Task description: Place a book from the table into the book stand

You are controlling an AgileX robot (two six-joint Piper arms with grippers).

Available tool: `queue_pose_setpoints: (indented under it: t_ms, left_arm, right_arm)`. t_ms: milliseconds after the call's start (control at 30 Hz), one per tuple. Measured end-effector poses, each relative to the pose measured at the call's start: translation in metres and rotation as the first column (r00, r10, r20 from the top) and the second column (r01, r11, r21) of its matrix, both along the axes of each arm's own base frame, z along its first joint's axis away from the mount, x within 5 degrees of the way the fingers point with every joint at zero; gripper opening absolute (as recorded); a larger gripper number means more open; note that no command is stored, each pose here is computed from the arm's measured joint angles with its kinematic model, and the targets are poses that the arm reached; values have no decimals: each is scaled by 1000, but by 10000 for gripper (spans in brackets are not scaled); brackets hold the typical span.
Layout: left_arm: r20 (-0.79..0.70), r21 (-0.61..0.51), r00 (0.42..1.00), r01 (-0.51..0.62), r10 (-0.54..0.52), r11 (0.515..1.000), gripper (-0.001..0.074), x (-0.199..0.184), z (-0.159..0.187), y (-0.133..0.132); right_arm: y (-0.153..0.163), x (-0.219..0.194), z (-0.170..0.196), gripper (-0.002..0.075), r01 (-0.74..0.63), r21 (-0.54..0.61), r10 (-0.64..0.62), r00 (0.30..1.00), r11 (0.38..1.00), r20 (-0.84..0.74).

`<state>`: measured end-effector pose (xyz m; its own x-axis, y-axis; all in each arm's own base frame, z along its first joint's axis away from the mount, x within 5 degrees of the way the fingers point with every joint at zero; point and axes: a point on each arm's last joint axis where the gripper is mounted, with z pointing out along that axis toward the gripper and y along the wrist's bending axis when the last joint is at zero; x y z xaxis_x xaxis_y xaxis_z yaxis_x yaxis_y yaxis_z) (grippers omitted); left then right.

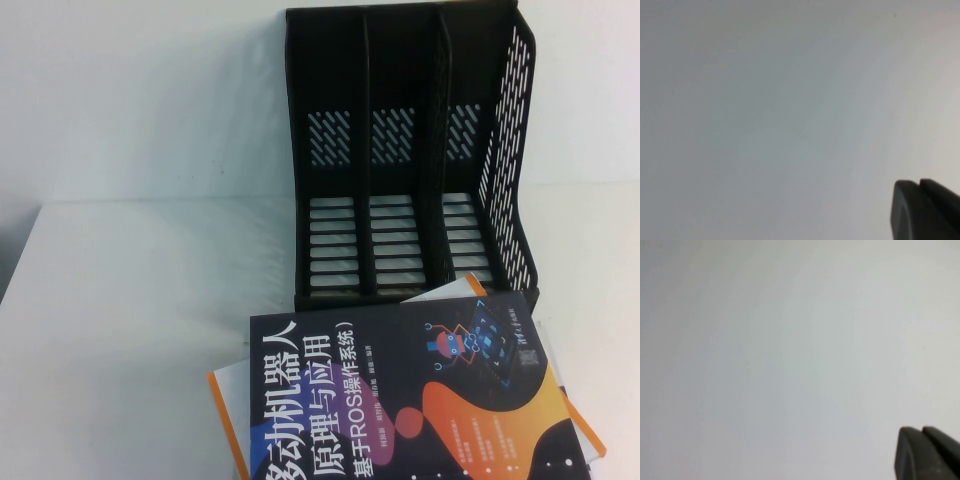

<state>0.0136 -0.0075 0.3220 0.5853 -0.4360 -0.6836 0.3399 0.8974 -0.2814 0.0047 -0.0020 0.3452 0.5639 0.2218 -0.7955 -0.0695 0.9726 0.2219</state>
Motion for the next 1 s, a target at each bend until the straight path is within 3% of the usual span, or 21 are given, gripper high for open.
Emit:
queue_pose_setpoints:
  t_ms: [100, 200, 300, 400, 533, 667, 833, 1000]
  left_arm:
    - [-62, 39, 996, -56, 59, 998, -4, -10, 24, 1]
    - [-212, 36, 971, -108, 113, 994, -4, -3, 33, 6]
    - [-424, 31, 893, -153, 151, 988, -4, 17, 28, 12]
    - [-633, 20, 758, -184, 155, 983, -4, 37, 11, 17]
    - [-781, 18, 608, -208, 143, 978, -4, 48, -6, 20]
    - [-812, 25, 566, -212, 143, 977, -4, 48, -11, 20]
    - [-818, 25, 557, -212, 142, 977, -4, 48, -12, 20]
    - [-839, 69, 521, -179, 154, 981, -4, 51, -15, 18]
  right_arm:
    - [2, -3, 26, -3, 35, -84, -38, 998, 996, -42]
    - [0, 16, 37, -3, 59, -171, -95, 973, 984, -211]
    - [-3, 43, 36, -3, 39, -204, -126, 891, 978, -435]
    - [-5, 61, 34, -3, 20, -209, -136, 819, 978, -557]
    - [-2, 64, 34, -3, -14, -78, -34, 818, 997, -574]
    - [2, 68, 19, -3, -55, 27, 59, 776, 998, -628]
    - [3, 78, -23, -3, -72, 20, 61, 644, 997, -763]
    - [8, 92, -51, -3, -190, -43, 39, 406, 981, -913]
